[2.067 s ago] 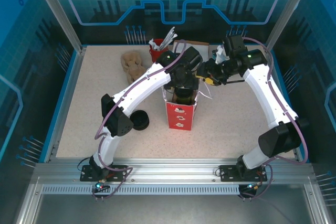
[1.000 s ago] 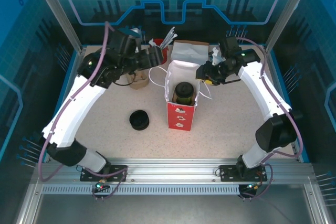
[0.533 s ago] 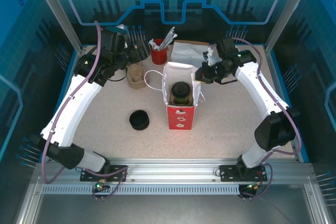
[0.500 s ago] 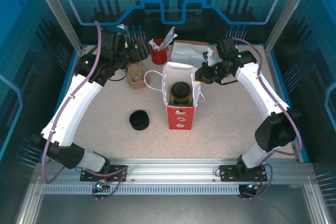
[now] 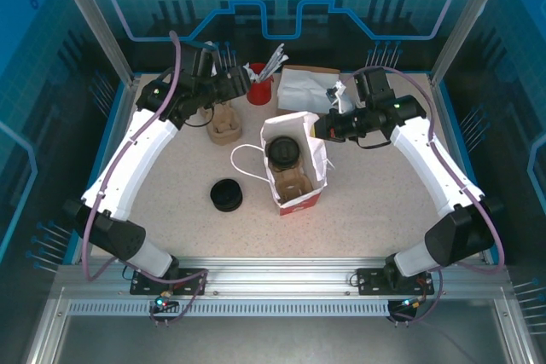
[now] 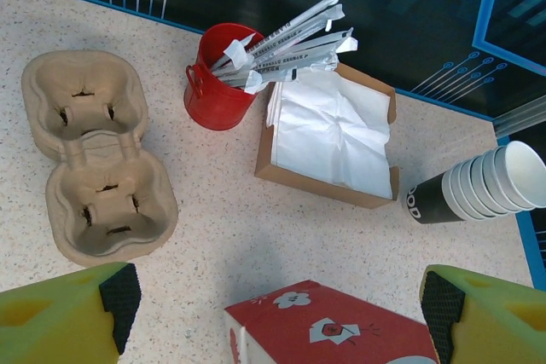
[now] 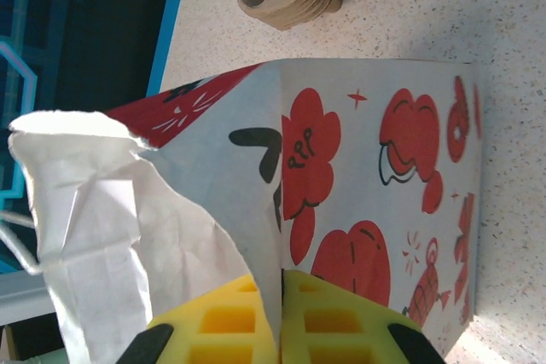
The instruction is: Pack the takeout coffee
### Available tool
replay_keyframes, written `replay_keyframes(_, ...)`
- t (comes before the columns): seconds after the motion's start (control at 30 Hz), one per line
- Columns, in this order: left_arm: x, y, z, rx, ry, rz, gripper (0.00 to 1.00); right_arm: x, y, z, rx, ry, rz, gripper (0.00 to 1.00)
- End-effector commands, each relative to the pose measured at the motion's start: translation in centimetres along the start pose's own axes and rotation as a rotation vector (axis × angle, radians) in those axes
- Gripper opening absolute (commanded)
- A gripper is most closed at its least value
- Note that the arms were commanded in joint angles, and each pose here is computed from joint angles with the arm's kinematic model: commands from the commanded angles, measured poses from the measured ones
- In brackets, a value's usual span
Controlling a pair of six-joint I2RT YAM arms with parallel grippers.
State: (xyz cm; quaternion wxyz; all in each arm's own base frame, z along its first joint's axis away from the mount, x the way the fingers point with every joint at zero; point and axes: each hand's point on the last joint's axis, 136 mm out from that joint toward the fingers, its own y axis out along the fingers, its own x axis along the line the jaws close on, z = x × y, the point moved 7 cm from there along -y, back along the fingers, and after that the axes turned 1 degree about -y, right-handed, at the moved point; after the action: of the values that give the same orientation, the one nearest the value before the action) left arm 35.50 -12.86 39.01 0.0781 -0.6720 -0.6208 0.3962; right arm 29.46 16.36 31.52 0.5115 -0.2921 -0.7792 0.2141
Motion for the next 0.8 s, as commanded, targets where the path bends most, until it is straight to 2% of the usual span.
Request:
replay_keyframes(0.0, -0.3, -0.1, -0.9, -0.008, 0.004, 0.034, 0.87, 1.2, -0.4, 0.2, -0.016, -0.051, -0.054, 0.00)
replay_keyframes(0.47, 0.2, 3.8, -1.6, 0.055, -0.044, -0.006, 0.86, 0.2, 2.4, -2.1, 0.042, 0.071, -0.095, 0.02)
replay_keyframes(0.77, 0.0, 7.3, -3.1, 0.004, -0.030, -0.019, 0.85, -0.3, 3.2, -1.7, 0.025, 0.121, -0.100, 0.06)
